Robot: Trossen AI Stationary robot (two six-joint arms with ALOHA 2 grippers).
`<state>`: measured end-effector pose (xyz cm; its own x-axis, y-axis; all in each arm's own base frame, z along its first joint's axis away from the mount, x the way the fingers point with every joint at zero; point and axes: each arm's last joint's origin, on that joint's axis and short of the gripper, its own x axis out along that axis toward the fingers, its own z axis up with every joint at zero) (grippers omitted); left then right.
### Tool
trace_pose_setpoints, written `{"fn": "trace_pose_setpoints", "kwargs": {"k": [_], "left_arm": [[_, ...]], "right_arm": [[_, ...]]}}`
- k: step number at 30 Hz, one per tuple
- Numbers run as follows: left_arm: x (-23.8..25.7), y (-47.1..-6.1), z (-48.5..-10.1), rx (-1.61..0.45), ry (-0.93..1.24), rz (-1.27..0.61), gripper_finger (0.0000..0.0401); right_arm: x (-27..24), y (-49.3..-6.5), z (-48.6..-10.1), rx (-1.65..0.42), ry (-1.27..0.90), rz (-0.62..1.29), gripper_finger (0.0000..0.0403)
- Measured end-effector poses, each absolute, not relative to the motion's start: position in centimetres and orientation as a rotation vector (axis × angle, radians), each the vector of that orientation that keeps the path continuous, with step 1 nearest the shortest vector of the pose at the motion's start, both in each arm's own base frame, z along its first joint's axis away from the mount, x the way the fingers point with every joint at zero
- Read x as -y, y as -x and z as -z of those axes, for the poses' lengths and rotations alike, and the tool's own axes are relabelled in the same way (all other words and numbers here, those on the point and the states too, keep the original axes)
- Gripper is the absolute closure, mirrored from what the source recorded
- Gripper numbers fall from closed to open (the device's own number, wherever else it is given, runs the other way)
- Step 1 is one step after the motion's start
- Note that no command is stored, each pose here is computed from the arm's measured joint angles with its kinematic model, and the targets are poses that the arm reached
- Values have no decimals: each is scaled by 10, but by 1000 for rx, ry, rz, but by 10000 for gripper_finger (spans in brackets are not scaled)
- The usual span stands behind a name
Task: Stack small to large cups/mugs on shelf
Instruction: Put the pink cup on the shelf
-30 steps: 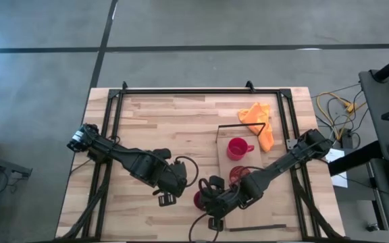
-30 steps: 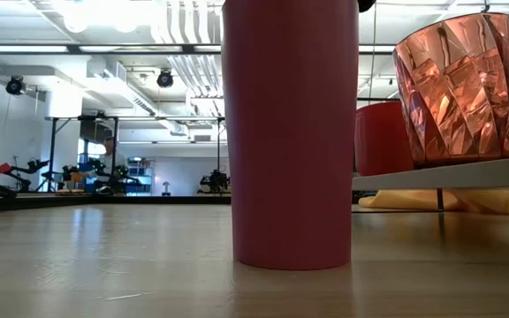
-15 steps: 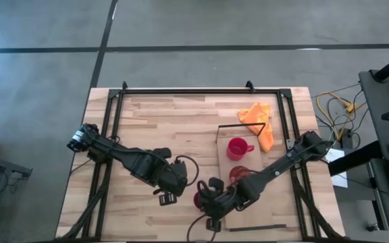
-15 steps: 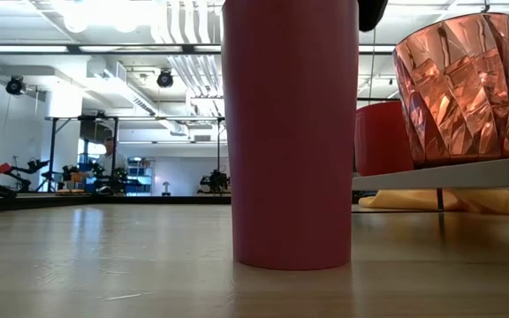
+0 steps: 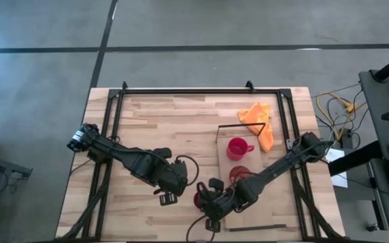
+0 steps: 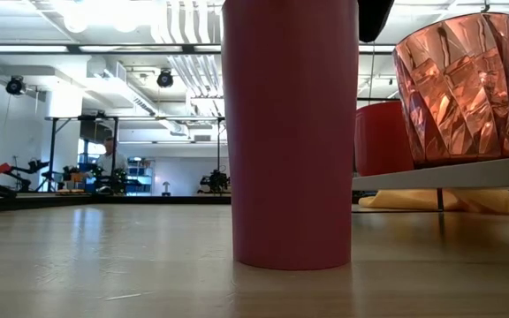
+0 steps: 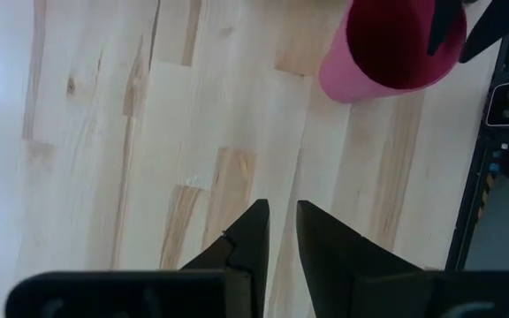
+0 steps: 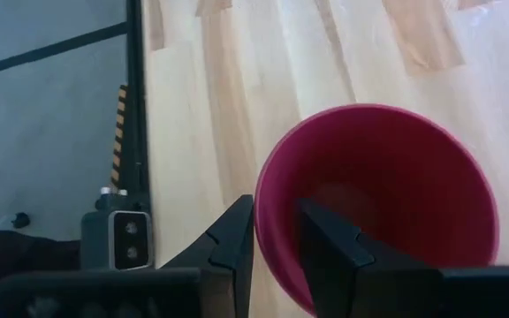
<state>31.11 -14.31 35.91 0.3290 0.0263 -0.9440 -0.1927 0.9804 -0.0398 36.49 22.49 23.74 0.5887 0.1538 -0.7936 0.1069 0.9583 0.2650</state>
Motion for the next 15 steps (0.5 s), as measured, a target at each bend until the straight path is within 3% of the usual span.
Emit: {"fn": "trace_pose_setpoints", "kwargs": {"k": [5,10,15], "left_arm": [[143,-311,-359,-1228,155,-144,354],[143,-312,-359,-1225,156,-142,354],[143,-312,-359,-1225,156,-142,354]], "right_arm": [[-223,-363,-235,-965,-274,3,342],[-222,-362,-235,-981,-264,12,387],[-233,-362,-254,-972,-352,-60,393]]}}
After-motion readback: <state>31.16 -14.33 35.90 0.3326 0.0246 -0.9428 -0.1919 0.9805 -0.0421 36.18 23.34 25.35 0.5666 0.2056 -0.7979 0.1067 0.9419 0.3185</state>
